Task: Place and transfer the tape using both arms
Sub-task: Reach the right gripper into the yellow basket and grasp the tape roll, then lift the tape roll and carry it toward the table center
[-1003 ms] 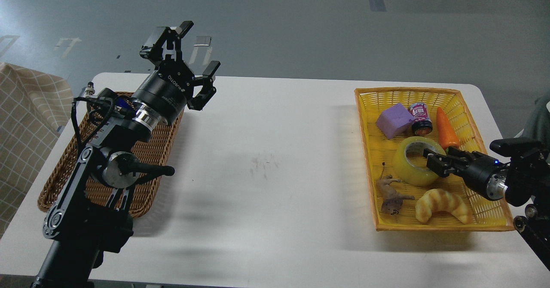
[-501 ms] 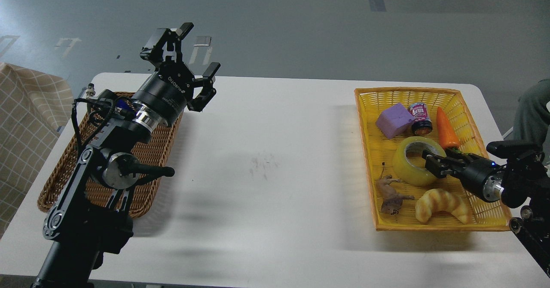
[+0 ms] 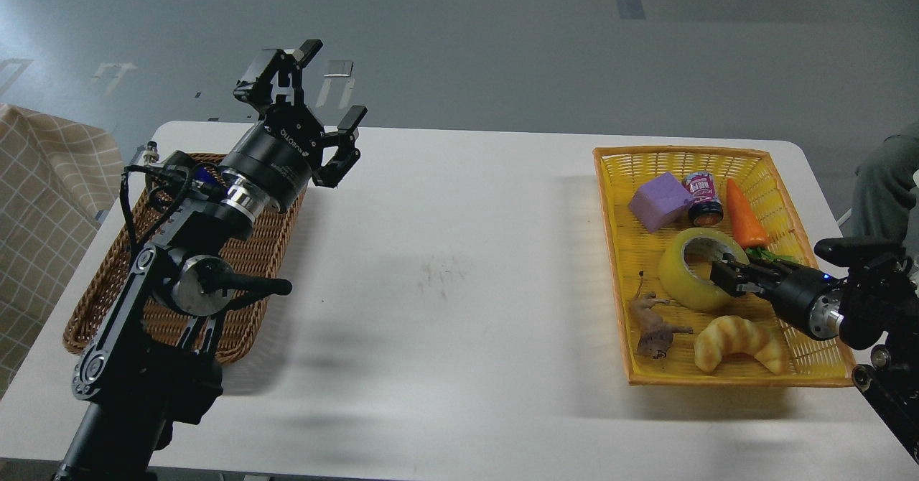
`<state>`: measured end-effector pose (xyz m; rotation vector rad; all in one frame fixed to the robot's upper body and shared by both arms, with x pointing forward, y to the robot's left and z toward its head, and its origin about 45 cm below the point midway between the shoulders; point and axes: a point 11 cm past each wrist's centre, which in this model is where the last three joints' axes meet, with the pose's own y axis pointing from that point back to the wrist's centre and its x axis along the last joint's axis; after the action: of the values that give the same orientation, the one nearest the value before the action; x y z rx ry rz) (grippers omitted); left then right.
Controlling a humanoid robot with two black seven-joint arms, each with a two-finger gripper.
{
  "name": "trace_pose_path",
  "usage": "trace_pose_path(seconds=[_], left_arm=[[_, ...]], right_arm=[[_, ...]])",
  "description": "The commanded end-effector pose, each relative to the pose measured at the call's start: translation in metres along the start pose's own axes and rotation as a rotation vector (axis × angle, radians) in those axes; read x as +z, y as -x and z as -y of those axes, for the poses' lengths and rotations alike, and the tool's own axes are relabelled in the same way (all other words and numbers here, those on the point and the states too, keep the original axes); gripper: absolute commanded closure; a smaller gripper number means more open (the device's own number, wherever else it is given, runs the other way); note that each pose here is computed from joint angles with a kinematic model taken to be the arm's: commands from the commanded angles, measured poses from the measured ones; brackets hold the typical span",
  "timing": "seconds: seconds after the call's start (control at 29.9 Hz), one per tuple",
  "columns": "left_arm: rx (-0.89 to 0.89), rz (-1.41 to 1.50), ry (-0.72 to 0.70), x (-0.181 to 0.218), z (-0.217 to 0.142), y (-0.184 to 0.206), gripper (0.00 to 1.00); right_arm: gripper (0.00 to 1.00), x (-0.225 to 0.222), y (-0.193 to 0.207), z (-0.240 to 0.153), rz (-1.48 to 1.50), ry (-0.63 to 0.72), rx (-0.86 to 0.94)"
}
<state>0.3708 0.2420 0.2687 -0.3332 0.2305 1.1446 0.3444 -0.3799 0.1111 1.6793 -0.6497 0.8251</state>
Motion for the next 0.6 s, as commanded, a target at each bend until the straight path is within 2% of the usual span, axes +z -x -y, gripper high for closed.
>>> trace_pose_path(seconds=[0.0, 0.07, 0.17, 0.57], left_arm=[[-0.001, 0.0, 0.0, 0.0, 0.0, 0.0, 0.01], [0.002, 0.001, 0.0, 0.0, 0.0, -0.001, 0.01], [0.0, 0.003, 0.0, 0.0, 0.0, 0.0, 0.01], [0.001, -0.002, 0.001, 0.0, 0.0, 0.0, 0.01]], right_arm=[[0.8, -0.001, 0.0, 0.0, 0.0, -0.001, 0.0], [0.85, 0.0, -0.001, 0.0, -0.001, 0.0, 0.003], [0.87, 0.0, -0.002, 0.0, -0.002, 0.0, 0.005], [0.88, -0.014, -0.039, -0.005, -0.061, -0.056, 0.076]])
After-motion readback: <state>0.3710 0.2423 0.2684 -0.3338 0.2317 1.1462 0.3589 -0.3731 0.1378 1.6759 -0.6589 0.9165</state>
